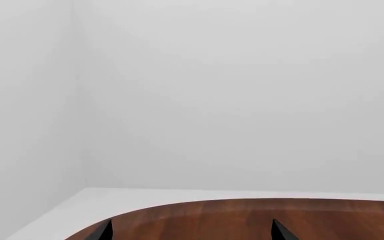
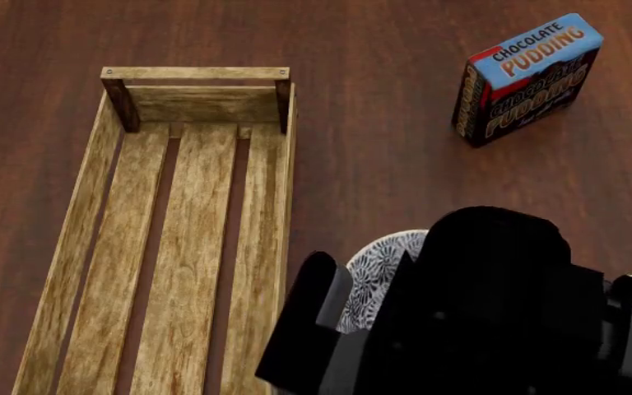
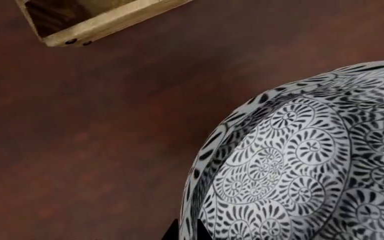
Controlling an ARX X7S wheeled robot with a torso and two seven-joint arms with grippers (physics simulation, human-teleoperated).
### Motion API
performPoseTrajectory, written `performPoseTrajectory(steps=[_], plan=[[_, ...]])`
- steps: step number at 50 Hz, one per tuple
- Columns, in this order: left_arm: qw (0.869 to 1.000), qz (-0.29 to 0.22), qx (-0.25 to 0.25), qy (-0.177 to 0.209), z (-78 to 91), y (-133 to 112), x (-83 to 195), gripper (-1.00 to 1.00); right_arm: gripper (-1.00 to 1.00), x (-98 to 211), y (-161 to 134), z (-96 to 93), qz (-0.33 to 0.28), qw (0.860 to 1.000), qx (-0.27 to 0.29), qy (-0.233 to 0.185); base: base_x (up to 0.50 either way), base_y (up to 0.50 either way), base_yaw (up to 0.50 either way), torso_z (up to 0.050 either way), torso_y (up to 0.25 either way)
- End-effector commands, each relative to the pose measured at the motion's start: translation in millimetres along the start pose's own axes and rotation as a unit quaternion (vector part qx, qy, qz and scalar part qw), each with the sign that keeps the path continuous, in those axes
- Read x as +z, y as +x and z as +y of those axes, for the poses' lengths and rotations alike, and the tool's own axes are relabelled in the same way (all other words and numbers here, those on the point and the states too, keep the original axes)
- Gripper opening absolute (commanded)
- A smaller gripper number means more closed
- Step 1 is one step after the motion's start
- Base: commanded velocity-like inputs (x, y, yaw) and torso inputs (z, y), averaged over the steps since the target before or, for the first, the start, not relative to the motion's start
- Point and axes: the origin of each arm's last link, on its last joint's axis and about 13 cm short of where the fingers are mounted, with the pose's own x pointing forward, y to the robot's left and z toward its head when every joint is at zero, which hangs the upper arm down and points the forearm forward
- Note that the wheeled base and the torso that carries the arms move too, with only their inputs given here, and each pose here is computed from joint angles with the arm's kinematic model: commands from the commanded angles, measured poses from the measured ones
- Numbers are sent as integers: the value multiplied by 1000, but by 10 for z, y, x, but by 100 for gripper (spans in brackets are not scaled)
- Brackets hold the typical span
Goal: Stack the left bowl on the right bowl and place them in the tray.
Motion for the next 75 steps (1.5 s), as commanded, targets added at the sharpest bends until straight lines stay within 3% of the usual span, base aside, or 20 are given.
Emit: performPoseTrajectory(steps=[1, 24, 45, 59, 75], plan=[[1000, 0, 0, 0, -3, 2, 0, 100, -100, -7, -158, -46, -7, 999, -32, -4, 0, 0, 0, 0, 0], [1000, -2, -4, -5, -28, 36, -21, 100, -100, 7, -762, -294, -6, 991, -135, -5, 0, 0, 0, 0, 0], [1000, -4, -7, -11, -43, 56, -43, 100, -100, -237, -1080, -386, 35, 981, -186, 43, 0, 0, 0, 0, 0], [1000, -5, -8, -11, -43, 62, -38, 100, -100, -473, -1109, -406, 84, 973, -194, 90, 0, 0, 0, 0, 0], [1000, -3, -8, -12, -46, 61, -54, 100, -100, -655, -836, -429, 117, 968, -170, 141, 0, 0, 0, 0, 0]])
